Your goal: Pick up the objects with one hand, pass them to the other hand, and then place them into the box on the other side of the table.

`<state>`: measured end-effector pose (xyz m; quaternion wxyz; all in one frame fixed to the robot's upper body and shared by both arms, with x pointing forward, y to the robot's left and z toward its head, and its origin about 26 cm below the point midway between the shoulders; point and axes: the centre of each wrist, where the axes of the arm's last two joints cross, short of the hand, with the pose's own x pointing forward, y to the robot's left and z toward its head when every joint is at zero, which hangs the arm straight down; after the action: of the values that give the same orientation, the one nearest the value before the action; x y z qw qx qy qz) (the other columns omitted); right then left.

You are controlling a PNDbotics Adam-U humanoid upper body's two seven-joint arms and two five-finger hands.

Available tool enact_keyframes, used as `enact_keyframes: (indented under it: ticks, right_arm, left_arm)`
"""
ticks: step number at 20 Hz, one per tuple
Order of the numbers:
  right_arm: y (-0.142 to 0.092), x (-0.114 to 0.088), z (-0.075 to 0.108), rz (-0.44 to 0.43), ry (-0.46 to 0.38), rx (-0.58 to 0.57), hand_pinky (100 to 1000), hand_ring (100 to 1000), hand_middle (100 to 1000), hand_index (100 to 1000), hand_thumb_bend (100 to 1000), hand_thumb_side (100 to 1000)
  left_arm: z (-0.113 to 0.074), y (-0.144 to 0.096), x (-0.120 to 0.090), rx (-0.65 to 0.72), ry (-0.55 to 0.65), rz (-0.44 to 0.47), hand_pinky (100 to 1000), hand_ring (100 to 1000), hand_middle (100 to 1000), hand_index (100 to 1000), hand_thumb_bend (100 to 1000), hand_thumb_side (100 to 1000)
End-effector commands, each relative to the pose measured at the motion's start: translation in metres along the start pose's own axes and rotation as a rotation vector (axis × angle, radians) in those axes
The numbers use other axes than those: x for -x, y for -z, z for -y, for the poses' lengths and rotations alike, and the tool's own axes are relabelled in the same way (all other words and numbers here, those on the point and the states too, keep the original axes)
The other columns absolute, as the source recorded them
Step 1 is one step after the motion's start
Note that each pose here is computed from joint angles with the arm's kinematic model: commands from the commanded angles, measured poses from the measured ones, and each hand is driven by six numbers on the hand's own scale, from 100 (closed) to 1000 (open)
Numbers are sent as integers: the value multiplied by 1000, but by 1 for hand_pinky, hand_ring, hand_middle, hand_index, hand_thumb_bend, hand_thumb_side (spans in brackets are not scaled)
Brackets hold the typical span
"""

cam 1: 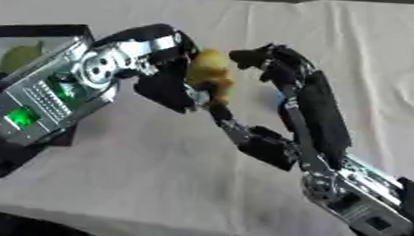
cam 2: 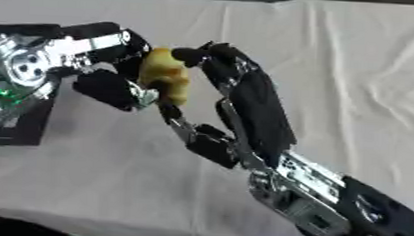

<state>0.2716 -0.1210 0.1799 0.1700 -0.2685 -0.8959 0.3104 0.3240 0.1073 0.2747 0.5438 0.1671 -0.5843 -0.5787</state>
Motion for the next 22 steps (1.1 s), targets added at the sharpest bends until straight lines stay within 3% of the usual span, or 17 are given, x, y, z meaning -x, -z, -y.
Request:
enact_keyframes:
  ticks: [1,7,12,18,22]
  right_arm:
    - [4,-3,6,18,-35,-19,505,759,656,824,484,100]
    - [3,-3,6,-1,-81,-65,527,799,718,857,465,100]
    - [3,-3,6,-9,-88,-71,525,796,717,852,435,100]
    - [4,-1,7,-31,-62,-58,505,777,695,828,327,100]
    - [5,1,9,-50,-34,-39,498,766,682,814,242,100]
  left_arm:
    - [-7,-1,3,19,-21,-59,701,523,314,344,100,241]
    - [-8,-2,6,-25,-31,-66,693,519,299,337,100,248]
    - [-21,-13,13,-125,-59,-71,684,516,295,338,100,245]
    - [-47,-38,28,-311,-117,-82,678,514,293,341,100,245]
    - [-61,-48,47,-415,-159,-137,679,516,296,344,100,245]
